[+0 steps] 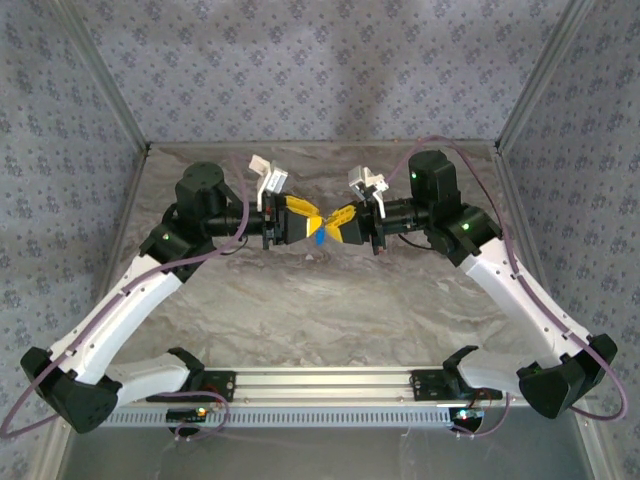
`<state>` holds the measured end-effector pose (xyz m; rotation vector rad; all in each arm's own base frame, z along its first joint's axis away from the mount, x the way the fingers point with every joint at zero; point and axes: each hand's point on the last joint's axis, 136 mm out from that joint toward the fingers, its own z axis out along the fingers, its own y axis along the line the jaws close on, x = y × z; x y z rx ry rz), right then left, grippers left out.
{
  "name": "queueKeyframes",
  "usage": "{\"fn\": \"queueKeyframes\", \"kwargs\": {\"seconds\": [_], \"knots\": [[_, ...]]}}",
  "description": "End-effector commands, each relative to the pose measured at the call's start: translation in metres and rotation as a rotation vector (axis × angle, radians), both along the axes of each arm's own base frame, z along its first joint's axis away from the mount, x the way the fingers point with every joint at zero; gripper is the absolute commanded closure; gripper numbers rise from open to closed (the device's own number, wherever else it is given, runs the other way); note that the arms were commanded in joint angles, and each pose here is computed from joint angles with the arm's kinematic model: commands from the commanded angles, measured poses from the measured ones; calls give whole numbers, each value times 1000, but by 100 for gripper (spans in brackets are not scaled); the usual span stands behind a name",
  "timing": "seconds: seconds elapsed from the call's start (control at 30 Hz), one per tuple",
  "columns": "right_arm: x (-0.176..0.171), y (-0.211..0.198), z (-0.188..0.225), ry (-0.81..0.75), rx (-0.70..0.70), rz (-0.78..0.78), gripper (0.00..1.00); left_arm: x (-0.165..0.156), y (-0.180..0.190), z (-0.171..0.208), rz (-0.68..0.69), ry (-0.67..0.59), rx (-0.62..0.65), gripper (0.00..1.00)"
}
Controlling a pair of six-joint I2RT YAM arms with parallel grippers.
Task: Remove the keys from the keyring
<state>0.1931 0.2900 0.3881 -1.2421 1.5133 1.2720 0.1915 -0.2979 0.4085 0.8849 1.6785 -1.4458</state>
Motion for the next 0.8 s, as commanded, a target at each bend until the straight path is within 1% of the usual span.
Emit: {"fn": "queueKeyframes", "kwargs": {"seconds": [0.0, 0.07, 0.17, 0.23, 0.3, 0.4, 0.57, 0.7, 0.77], "knots": [[-4, 0, 10, 4, 12, 21, 100, -8, 1, 19, -28, -58, -33, 72], [-4, 0, 9, 5, 11, 20, 100, -8, 1, 19, -31, -58, -35, 75], [-5, 0, 10, 3, 13, 21, 100, -10, -1, 19, -44, -58, -36, 82], [-5, -1, 10, 1, 12, 18, 100, -11, -1, 19, -48, -56, -36, 93], [-5, -1, 9, -4, 10, 15, 100, -12, -1, 21, -51, -57, -43, 100], [-6, -4, 7, -34, 7, 1, 100, -12, -1, 27, -39, -51, -71, 100], [-3, -7, 8, -109, 37, -60, 100, -4, 3, 33, 21, -37, -110, 100], [-8, -7, -4, -202, 53, -115, 100, -1, 3, 35, 34, -13, -130, 100], [-10, -8, -5, -221, 55, -128, 100, 0, 4, 35, 44, -13, -133, 100]]}}
